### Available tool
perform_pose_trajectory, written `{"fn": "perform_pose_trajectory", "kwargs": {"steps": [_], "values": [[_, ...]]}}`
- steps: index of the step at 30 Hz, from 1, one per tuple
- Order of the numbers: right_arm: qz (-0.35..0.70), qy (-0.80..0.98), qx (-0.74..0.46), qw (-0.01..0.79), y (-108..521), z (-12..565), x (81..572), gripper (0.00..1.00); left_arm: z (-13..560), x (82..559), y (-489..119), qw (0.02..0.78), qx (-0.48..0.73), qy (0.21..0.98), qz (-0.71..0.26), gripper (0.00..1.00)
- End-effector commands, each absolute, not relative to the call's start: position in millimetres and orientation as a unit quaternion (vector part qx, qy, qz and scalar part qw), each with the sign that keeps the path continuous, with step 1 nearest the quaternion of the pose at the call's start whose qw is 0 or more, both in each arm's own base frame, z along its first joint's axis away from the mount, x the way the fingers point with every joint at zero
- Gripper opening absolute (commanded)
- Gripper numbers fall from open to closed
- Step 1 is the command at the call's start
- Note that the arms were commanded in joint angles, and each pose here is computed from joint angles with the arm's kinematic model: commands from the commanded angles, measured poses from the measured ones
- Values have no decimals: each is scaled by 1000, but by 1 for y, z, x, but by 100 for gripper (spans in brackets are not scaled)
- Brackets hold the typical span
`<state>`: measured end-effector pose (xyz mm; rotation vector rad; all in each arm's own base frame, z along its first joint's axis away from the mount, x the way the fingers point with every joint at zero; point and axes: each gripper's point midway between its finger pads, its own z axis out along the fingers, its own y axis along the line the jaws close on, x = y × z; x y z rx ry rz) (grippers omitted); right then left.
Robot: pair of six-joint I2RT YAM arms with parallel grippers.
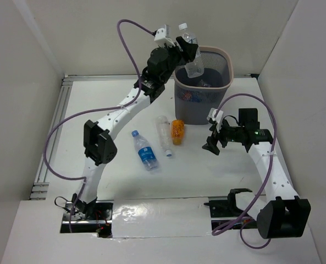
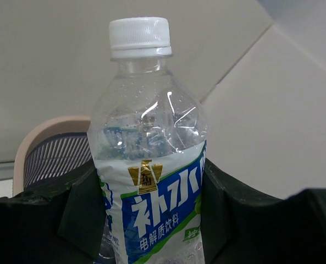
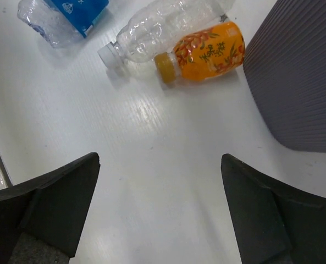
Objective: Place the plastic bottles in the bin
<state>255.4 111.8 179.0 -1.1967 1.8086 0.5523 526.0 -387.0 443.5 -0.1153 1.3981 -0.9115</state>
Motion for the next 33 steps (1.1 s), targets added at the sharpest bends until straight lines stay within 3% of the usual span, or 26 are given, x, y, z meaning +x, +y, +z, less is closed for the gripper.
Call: {"fn": "perform_pose_trajectory", "kwargs": {"steps": [1, 3, 4, 8, 14, 17, 21, 23, 24, 25, 26, 28, 29, 33], "values": [[216, 727, -467, 454, 115, 189, 256, 99, 475, 531, -389, 710, -66, 568, -410, 63], [232, 732, -458, 448, 118, 187, 255, 99, 469, 533, -392, 708, -65, 573, -408, 75], [250, 742, -444, 435, 121, 183, 252, 99, 462, 536, -395, 707, -57, 578, -404, 86], [332, 762, -413, 372, 130, 155, 242, 99, 469, 531, -392, 710, -47, 578, -400, 100], [281, 769, -410, 402, 127, 147, 262, 94, 512, 506, -378, 733, -21, 549, -401, 100], [253, 762, -425, 418, 132, 148, 270, 81, 552, 474, -351, 752, -13, 529, -393, 100], [245, 739, -472, 414, 147, 136, 267, 59, 524, 448, -321, 744, -8, 568, -351, 100], [234, 726, -498, 414, 156, 125, 264, 55, 499, 420, -292, 733, -9, 596, -327, 100], [217, 717, -507, 427, 158, 125, 271, 55, 483, 407, -289, 722, -1, 612, -323, 100], [208, 700, -530, 431, 163, 123, 270, 64, 433, 403, -279, 694, -8, 656, -297, 100], [202, 685, -549, 434, 166, 122, 269, 71, 441, 380, -258, 695, -19, 653, -299, 100], [186, 658, -584, 438, 171, 118, 268, 77, 406, 362, -244, 664, -29, 689, -289, 100], [172, 631, -613, 444, 174, 117, 268, 80, 358, 354, -234, 627, -36, 733, -261, 100], [116, 577, -650, 480, 175, 122, 280, 94, 293, 313, -196, 558, -83, 791, -236, 100]]}}
